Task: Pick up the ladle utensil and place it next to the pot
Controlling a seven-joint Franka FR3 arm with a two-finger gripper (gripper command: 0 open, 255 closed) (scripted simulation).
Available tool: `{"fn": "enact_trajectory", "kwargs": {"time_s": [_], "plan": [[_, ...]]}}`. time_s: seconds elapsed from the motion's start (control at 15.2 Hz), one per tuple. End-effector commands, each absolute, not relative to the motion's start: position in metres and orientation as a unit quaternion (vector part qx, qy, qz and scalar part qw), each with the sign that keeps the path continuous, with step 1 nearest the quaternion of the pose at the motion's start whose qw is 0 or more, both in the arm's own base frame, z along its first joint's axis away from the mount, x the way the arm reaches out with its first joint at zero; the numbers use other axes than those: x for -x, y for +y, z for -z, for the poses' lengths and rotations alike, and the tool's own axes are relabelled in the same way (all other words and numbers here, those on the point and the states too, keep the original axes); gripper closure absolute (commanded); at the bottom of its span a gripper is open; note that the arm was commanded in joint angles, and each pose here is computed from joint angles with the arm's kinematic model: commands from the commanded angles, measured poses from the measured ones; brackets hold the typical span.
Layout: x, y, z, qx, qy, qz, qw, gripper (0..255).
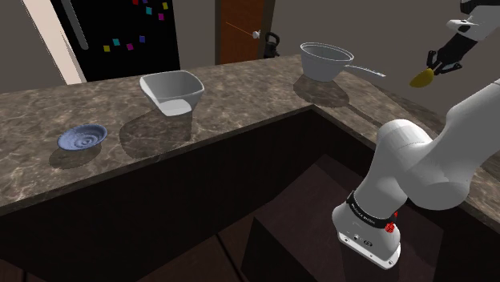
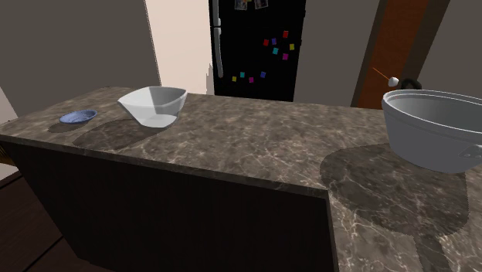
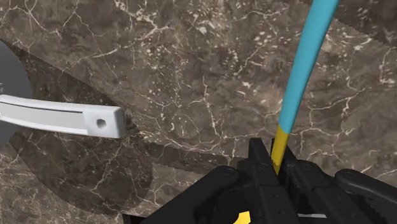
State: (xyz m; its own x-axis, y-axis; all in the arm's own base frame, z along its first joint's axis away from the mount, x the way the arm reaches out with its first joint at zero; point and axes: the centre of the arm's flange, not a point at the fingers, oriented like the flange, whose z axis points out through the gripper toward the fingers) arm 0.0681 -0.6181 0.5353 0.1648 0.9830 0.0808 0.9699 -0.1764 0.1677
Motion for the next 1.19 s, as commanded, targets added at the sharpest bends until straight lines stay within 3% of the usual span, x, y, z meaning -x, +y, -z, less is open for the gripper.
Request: {"fn": "enact_trajectory", "kwargs": {"time_s": [0.0,1.12], "plan": [[-0.069,-0.617,-0.525,-0.762,0.641,-0.085,0.039,255],[-0.069,-0.617,-0.435,-0.762,0.641,-0.085,0.039,255]]}}
